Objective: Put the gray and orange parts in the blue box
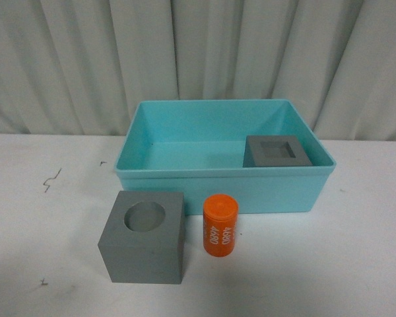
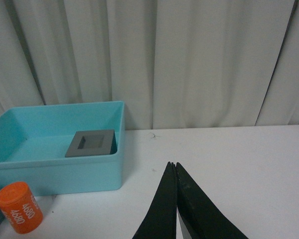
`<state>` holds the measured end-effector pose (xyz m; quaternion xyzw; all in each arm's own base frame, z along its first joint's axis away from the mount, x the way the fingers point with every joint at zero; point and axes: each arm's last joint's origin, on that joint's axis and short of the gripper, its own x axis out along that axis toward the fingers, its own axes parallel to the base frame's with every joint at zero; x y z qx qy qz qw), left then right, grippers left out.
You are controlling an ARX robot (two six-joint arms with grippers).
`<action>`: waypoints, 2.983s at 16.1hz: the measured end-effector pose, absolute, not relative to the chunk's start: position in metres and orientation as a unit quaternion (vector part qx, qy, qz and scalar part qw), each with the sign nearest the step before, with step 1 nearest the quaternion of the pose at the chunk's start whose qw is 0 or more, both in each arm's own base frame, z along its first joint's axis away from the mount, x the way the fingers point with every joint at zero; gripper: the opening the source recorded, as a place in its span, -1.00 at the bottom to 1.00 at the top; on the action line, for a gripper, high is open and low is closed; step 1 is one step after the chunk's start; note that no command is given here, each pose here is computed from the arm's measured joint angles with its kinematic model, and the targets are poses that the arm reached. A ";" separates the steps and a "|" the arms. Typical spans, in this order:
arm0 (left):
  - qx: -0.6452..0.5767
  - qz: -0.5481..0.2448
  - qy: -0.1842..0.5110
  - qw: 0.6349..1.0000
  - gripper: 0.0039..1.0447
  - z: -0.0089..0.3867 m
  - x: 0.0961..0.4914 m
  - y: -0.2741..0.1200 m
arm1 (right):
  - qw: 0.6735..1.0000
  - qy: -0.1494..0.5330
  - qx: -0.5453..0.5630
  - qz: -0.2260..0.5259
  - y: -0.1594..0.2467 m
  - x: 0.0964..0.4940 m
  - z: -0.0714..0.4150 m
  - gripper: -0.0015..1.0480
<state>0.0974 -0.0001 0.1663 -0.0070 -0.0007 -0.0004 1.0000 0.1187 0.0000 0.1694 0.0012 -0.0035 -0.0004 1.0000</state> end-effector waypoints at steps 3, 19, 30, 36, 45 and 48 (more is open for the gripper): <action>-0.007 0.000 -0.001 1.000 0.88 0.166 0.097 0.000 | 1.000 -0.007 0.001 0.000 0.000 0.114 0.170 -0.96; -0.007 0.000 -0.001 1.000 0.88 0.166 0.097 0.000 | 1.000 -0.001 0.001 0.000 0.000 0.097 0.166 -0.34; -0.005 0.047 0.211 0.976 0.88 0.180 0.100 -0.010 | 1.000 -0.002 0.001 0.000 0.000 0.097 0.166 0.87; -0.032 0.010 0.183 0.983 0.88 0.215 0.155 -0.014 | 1.000 -0.002 0.001 0.000 0.000 0.097 0.166 0.87; -0.029 -0.123 0.311 0.942 0.88 0.177 0.288 -0.081 | 1.000 -0.001 0.001 0.000 0.000 0.097 0.166 0.87; -0.032 -0.139 0.347 0.927 0.88 0.160 0.301 -0.091 | 1.000 -0.001 0.001 0.000 0.000 0.097 0.166 0.87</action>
